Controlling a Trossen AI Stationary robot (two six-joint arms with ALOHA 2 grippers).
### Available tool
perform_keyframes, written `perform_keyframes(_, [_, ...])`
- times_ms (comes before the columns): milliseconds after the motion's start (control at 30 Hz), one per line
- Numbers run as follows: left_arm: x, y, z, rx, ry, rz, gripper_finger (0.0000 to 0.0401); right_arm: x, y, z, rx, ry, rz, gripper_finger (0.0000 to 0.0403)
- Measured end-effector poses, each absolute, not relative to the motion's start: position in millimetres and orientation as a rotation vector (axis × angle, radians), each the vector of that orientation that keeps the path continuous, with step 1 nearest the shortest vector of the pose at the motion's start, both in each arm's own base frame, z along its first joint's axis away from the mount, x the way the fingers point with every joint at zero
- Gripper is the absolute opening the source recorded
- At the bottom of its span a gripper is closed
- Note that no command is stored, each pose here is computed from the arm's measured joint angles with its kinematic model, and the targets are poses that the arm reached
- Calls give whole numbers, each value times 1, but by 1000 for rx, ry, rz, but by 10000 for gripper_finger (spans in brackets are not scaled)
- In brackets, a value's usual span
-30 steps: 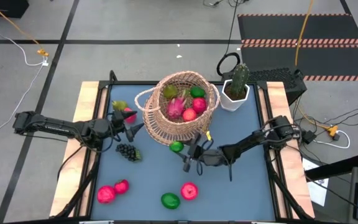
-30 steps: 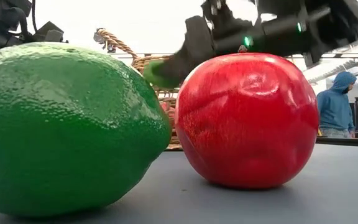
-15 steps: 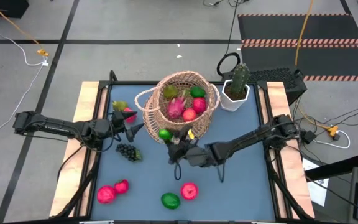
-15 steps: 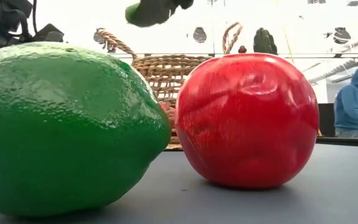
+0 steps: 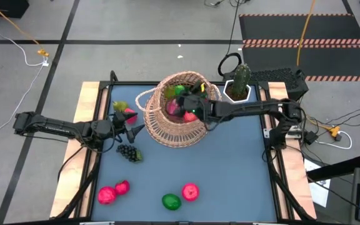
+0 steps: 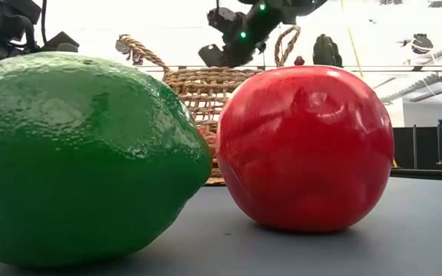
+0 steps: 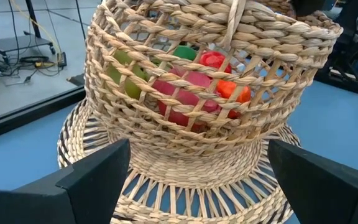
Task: Build produce basket
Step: Put the top lime into the basket, then put the right apple into the basket
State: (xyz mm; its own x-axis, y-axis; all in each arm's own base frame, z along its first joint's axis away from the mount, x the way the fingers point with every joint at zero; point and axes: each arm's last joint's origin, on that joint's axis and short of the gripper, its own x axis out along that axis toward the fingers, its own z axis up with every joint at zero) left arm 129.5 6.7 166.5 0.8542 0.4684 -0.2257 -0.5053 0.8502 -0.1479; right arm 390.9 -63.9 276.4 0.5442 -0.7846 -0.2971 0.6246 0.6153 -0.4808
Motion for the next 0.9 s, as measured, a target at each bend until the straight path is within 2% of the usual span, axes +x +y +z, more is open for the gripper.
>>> perform_keyframes(167, [130, 7, 167, -195, 186, 515, 381, 385, -79, 264, -245, 566, -822, 276])
perform_keyframes(300, [129, 7, 167, -194, 187, 514, 381, 384, -82, 258, -156, 569, -730, 300])
perform_keyframes(533, [129, 7, 166, -201, 186, 515, 381, 384, -76, 252, -127, 568, -697, 307])
perform_keyframes(733, [129, 7, 167, -184, 190, 513, 381, 394, -36, 269, -135, 432, -460, 308])
perform_keyframes(900, [130, 7, 167, -181, 190, 513, 381, 386, 7, 291, -108, 356, -276, 308])
